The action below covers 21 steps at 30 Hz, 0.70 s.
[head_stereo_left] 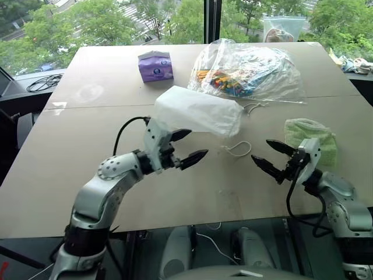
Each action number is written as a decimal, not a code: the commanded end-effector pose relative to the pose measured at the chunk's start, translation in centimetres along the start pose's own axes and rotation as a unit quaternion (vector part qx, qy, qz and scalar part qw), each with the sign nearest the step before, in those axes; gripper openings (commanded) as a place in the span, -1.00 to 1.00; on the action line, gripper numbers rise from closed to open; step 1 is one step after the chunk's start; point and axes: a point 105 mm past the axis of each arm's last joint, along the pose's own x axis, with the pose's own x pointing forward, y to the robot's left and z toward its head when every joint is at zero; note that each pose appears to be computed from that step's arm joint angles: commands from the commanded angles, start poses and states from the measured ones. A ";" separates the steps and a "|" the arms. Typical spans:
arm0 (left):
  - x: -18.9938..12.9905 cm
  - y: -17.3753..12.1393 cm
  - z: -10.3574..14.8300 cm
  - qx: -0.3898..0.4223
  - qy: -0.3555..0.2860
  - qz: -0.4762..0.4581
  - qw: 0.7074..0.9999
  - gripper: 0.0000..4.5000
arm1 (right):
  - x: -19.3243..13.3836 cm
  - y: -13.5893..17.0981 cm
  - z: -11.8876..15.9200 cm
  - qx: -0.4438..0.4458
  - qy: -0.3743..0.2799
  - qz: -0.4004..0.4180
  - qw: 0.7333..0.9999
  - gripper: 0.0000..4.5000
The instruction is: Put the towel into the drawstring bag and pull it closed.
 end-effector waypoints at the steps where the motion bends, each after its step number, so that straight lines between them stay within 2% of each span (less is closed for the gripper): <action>1: 2.6 -1.7 1.5 0.000 -0.030 -0.030 0.999 0.96 | -0.8 -0.4 2.3 -0.011 -0.029 -0.012 0.999 1.00; 7: 6.7 -3.6 2.4 0.032 -0.049 -0.039 0.998 0.96 | -1.2 -0.6 2.7 -0.024 -0.020 -0.018 0.999 1.00; 14: 11.2 -4.1 2.4 0.092 -0.041 0.051 0.994 0.96 | -1.6 -1.3 3.7 -0.033 -0.030 -0.032 0.998 1.00; 17: 12.7 -2.5 1.5 0.133 -0.001 0.126 0.983 0.96 | -2.1 -1.4 4.0 -0.036 -0.029 -0.033 0.998 1.00; 21: 13.4 -0.5 1.6 0.202 0.011 0.191 0.961 0.96 | -2.6 -1.3 4.6 -0.034 -0.036 -0.025 0.998 1.00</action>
